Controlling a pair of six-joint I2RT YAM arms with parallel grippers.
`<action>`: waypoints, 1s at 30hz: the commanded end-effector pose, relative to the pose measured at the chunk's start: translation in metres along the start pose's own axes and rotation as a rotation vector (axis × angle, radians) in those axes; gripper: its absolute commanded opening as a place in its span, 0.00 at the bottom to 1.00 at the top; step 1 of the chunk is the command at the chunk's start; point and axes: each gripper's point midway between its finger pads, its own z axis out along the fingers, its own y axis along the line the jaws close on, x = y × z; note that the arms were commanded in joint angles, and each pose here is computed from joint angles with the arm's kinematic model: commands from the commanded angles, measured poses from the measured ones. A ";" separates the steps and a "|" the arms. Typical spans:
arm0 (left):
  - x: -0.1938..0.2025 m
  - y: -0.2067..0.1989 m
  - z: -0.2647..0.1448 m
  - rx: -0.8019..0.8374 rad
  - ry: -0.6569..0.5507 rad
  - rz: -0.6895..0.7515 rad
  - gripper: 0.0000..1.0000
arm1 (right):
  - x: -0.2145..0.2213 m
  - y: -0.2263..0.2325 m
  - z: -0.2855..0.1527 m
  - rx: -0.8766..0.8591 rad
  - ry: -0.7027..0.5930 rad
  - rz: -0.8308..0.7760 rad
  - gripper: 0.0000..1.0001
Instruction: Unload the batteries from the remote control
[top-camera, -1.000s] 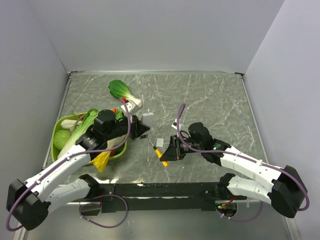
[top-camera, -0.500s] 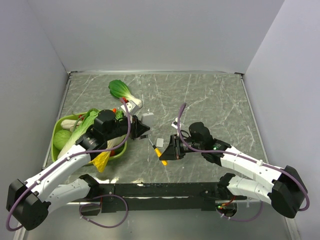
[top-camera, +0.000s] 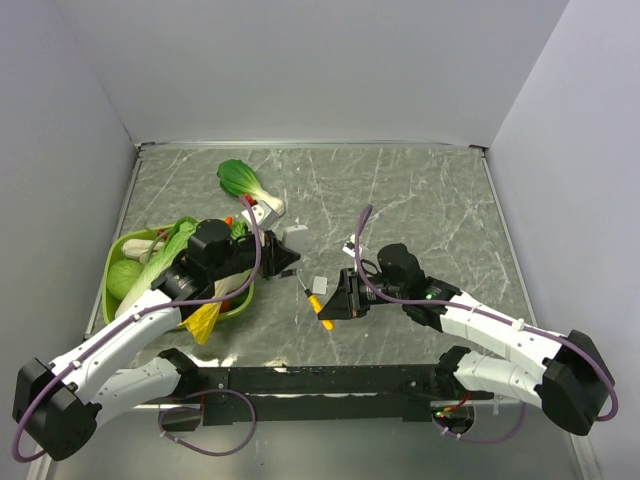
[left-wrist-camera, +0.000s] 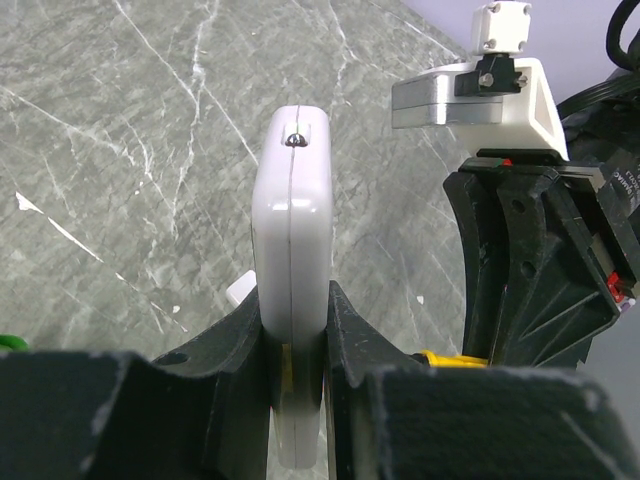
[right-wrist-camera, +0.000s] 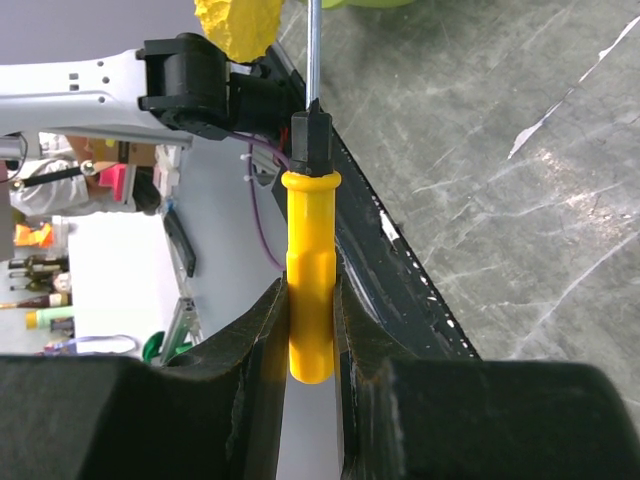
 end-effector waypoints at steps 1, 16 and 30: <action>-0.018 -0.013 -0.002 0.058 -0.069 0.043 0.01 | -0.009 0.013 0.001 -0.061 -0.019 -0.002 0.00; -0.009 -0.042 -0.004 0.244 -0.022 0.076 0.01 | -0.005 0.009 0.003 -0.079 0.051 0.011 0.00; 0.002 -0.061 0.000 0.398 0.055 0.059 0.01 | -0.012 -0.003 -0.015 -0.065 0.053 -0.094 0.00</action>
